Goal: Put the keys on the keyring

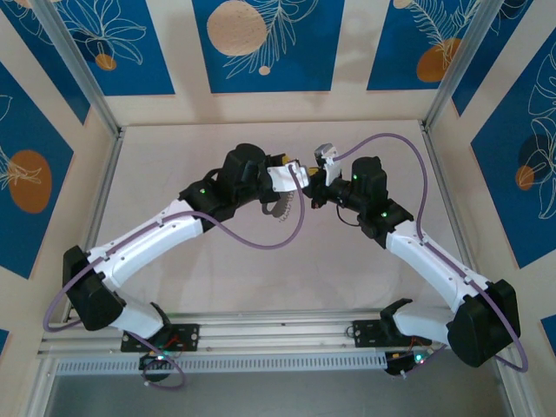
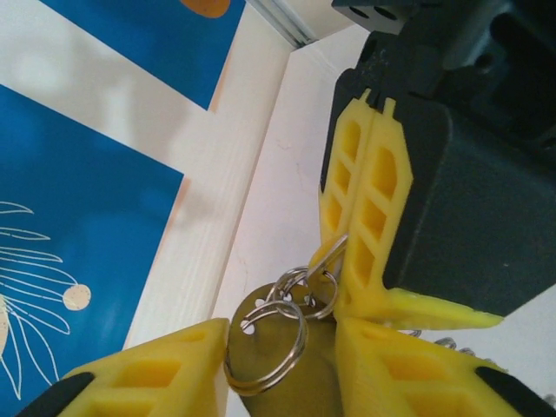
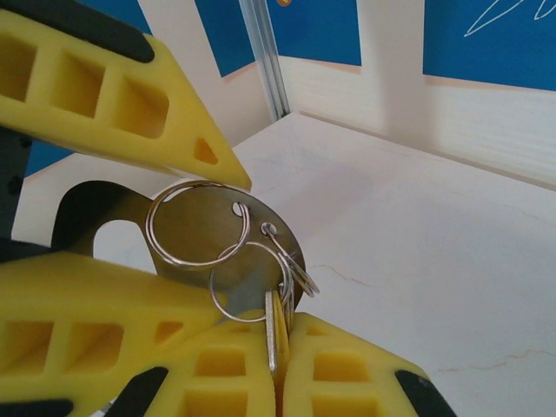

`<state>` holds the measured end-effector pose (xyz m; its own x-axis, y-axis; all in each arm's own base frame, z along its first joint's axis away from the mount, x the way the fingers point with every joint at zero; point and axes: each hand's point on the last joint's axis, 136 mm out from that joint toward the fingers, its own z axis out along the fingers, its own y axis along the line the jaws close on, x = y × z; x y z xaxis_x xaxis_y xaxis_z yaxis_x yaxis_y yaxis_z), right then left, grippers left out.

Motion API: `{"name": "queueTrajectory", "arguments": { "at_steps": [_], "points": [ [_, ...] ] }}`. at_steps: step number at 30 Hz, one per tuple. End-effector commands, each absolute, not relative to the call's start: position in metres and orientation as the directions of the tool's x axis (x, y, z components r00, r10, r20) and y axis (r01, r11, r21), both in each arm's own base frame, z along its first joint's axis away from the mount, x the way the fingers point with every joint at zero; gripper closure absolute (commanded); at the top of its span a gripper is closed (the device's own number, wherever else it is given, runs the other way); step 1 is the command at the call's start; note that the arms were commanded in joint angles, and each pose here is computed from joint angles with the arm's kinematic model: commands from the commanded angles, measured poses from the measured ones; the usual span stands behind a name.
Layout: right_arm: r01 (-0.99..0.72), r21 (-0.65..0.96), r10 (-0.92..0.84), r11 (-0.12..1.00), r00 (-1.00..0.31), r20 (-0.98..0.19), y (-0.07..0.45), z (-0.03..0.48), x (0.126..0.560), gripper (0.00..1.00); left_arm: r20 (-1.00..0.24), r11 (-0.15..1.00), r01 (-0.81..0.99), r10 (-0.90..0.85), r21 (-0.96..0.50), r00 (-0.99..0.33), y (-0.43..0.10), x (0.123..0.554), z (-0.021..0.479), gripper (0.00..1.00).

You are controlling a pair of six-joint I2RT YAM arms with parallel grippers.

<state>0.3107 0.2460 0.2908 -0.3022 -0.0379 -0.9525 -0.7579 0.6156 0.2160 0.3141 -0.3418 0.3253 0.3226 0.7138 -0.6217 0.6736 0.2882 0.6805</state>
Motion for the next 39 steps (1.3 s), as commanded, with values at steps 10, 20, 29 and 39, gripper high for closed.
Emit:
{"name": "queueTrajectory", "arguments": {
  "at_steps": [10, 20, 29, 39],
  "points": [
    [-0.785, 0.182, -0.024, 0.592, -0.243, -0.970, 0.249, 0.311, 0.309, 1.00, -0.623, 0.296, 0.647, 0.697, 0.702, 0.356, -0.345, 0.312, 0.351, 0.90],
    [-0.783, 0.183, -0.018, 0.595, -0.241, -0.970, 0.248, 0.314, 0.309, 1.00, -0.639, 0.287, 0.679, 0.688, 0.676, 0.344, -0.347, 0.308, 0.349, 1.00],
    [-0.780, 0.208, 0.016, 0.590, -0.246, -0.969, 0.242, 0.323, 0.308, 0.96, -0.765, 0.358, 0.757, 0.581, 0.546, 0.277, -0.349, 0.300, 0.367, 1.00],
    [-0.780, 0.220, 0.048, 0.586, -0.237, -0.970, 0.232, 0.334, 0.299, 0.55, -0.885, 0.428, 0.827, 0.435, 0.363, 0.163, -0.345, 0.297, 0.380, 1.00]
  ]
}}
